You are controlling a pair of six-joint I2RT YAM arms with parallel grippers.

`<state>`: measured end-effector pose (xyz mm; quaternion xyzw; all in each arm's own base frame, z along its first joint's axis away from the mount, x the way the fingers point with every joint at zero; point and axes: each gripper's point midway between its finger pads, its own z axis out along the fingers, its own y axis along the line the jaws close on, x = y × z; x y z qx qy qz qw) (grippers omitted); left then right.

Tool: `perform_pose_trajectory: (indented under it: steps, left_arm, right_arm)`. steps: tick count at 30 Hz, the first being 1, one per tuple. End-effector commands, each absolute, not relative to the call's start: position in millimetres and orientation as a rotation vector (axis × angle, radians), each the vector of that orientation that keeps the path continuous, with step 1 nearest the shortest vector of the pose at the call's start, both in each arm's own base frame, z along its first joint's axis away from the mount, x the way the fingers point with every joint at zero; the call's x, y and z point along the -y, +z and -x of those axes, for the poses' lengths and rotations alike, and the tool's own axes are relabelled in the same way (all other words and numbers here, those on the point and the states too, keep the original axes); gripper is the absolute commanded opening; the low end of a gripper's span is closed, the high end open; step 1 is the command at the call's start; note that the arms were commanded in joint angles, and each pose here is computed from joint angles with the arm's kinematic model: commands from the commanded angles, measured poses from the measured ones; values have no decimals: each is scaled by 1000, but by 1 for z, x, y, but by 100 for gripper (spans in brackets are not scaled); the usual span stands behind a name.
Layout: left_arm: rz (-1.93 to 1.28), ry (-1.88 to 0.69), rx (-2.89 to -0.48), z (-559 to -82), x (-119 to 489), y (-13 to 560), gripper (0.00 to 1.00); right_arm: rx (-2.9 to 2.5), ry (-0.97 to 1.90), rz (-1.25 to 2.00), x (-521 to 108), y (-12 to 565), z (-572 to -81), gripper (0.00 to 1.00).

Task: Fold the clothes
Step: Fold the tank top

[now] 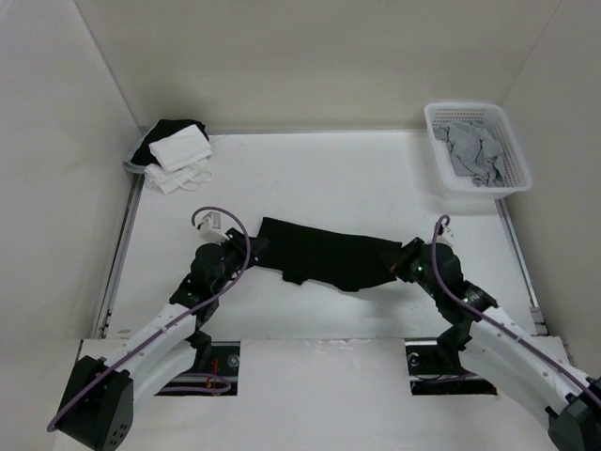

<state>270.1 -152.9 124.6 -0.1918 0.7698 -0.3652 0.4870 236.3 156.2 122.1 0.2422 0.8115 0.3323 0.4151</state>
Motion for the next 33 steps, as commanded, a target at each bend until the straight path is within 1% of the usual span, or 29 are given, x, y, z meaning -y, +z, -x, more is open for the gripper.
perform_pose_trajectory:
  steps: [1,5,8,16,20,24,28,29,30,32,33]
  left_arm:
    - [449,-948,-1775,-276,164,160,28]
    - [437,-963,-1771,-272,167,163,28]
    - [437,-968,-1763,-270,165,165,29]
    - [433,-962,-1778,-270,156,169,30]
    - [454,-962,-1750,-271,146,171,30]
    - [471,-957,-1713,-270,134,179,31]
    - [486,-947,-1692,-270,124,183,31]
    - [489,-944,-1689,-270,124,184,31]
    - [490,-942,-1688,-270,124,184,32]
    - [501,-942,-1676,-272,122,186,32]
    - [509,-936,-1671,-273,121,187,33]
  right_arm:
    - [-2109,716,-567,-145,132,-222,4]
    - [-2128,730,-478,-169,164,-228,4]
    - [-2145,730,-400,-201,186,-240,5]
    - [-2193,724,-295,-277,212,-283,5]
    - [-2244,713,-239,-319,203,-300,5]
    - [-2312,702,-158,-368,181,-314,5]
    - [-2377,713,-68,-419,156,-317,7]
    - [-2391,716,-53,-429,150,-317,9]
    - [-2397,721,-40,-439,145,-318,14]
    - [-2392,754,-15,-456,146,-316,30]
    - [-2376,774,-9,-461,151,-315,41]
